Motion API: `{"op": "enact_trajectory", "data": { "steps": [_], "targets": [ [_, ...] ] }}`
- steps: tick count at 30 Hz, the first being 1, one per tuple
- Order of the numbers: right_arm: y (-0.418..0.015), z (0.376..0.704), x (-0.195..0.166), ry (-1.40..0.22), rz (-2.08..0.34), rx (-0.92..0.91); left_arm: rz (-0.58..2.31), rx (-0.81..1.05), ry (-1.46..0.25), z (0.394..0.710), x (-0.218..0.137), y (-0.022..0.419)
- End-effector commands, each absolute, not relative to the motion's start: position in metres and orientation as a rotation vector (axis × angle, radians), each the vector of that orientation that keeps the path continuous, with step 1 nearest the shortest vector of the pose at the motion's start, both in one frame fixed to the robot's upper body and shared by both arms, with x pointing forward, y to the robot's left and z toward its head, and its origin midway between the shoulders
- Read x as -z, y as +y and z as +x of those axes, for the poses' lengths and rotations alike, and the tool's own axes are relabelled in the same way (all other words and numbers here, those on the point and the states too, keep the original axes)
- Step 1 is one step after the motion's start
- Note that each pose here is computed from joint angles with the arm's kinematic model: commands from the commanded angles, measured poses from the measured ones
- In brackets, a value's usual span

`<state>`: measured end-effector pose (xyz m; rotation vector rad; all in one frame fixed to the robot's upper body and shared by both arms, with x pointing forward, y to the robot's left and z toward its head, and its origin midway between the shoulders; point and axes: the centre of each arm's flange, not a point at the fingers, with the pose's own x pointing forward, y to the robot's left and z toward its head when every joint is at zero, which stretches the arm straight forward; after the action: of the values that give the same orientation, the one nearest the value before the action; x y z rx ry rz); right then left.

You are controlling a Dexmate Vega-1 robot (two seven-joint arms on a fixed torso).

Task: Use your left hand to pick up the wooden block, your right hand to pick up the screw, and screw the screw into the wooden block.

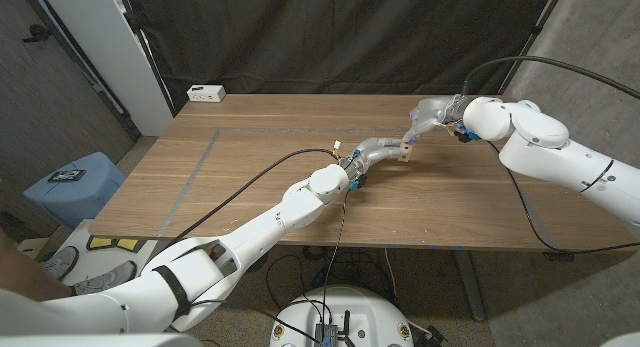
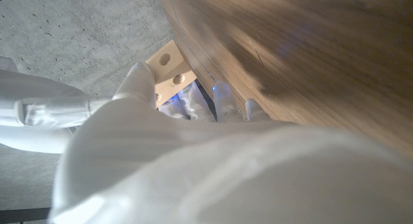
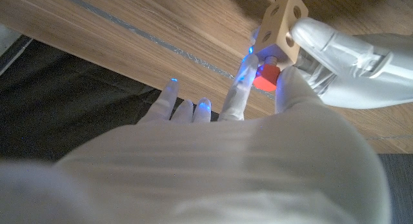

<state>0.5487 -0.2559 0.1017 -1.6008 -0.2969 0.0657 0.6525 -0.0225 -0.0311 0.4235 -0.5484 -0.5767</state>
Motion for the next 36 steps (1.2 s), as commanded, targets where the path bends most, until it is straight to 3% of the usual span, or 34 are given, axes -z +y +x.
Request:
{"op": "enact_trajectory", "data": {
  "steps": [1, 36],
  "targets": [
    [-0.254, 0.550, -0.100, -0.291, -1.615, -0.041, 0.418, 0.575, -0.545, 0.654, 0.032, -0.021],
    [-0.260, 0.540, -0.102, -0.267, -1.630, -0.005, 0.423, 0.578, -0.557, 0.651, 0.032, -0.022]
  ]
}}
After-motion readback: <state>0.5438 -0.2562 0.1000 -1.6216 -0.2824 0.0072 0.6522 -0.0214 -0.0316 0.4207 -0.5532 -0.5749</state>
